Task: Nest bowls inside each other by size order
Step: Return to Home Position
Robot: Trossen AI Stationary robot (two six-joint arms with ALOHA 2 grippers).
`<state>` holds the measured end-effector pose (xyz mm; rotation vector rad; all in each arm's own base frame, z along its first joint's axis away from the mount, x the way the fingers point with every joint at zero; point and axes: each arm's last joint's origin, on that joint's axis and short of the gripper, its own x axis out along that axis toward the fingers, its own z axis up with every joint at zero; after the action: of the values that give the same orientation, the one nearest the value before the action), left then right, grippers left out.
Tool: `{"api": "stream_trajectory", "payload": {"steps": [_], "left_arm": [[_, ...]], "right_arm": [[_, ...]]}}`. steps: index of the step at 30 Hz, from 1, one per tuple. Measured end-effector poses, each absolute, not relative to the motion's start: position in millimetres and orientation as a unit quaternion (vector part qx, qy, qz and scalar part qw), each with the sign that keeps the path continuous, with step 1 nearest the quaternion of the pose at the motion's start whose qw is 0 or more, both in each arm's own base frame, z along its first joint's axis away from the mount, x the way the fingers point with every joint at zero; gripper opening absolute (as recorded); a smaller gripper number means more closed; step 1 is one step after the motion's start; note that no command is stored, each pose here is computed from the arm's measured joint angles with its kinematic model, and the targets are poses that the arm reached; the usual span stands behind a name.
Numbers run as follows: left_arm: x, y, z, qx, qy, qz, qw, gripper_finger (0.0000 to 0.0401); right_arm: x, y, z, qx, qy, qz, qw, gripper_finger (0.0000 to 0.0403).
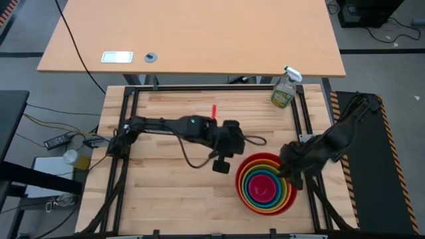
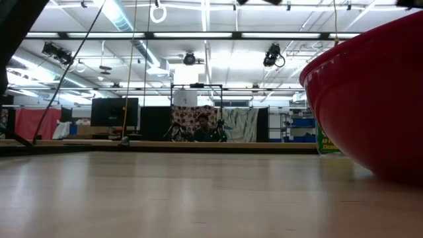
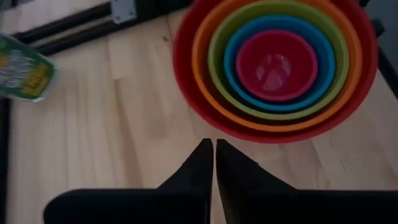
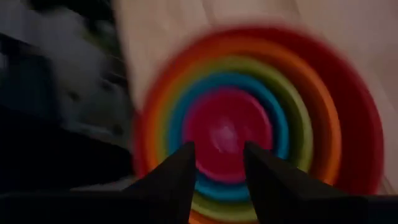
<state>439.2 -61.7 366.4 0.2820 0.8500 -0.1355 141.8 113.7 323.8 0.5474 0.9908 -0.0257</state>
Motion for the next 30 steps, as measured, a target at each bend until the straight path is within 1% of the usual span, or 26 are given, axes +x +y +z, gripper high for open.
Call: {"api": "stream_trajectory", "payload": {"steps": [3,6,8,11,16,19,23,30], "left_arm": [[432.5,-55.8,377.4,0.130,0.402,-0.058,0.905,0.0020],[433.0,-52.4,379.4,0.132,0.395,-0.060,0.907,0.0020],[432.5,-52.2,379.2,0.137,0.396,-0.066,0.905,0.0020],[433.2,-49.2,378.6,0.146,0.395,-0.070,0.904,0.0020],[424.1,-33.7,361.7,0.129,0.426,-0.063,0.893,0.0020],[401.5,-26.7,355.0,0.106,0.420,-0.054,0.900,0.0020],[362.4,-24.4,347.1,0.072,0.374,-0.039,0.924,0.0020],[289.7,-8.0,326.7,-0.033,0.291,0.030,0.956,0.0020]], "right_arm": [[129.0,98.2,345.0,0.264,0.381,0.010,0.886,0.0141],[113.8,80.0,359.7,0.260,0.296,-0.008,0.919,0.0137],[103.9,68.9,362.1,0.255,0.252,-0.025,0.933,0.0135],[90.8,54.8,357.3,0.247,0.212,-0.045,0.945,0.0133],[76.1,38.7,348.1,0.257,0.160,-0.057,0.951,0.0132],[70.9,33.3,344.5,0.261,0.131,-0.054,0.955,0.0132],[69.1,30.4,334.0,0.264,0.104,-0.053,0.957,0.0132],[65.0,23.7,303.9,0.291,0.060,-0.059,0.953,0.0132]]}}
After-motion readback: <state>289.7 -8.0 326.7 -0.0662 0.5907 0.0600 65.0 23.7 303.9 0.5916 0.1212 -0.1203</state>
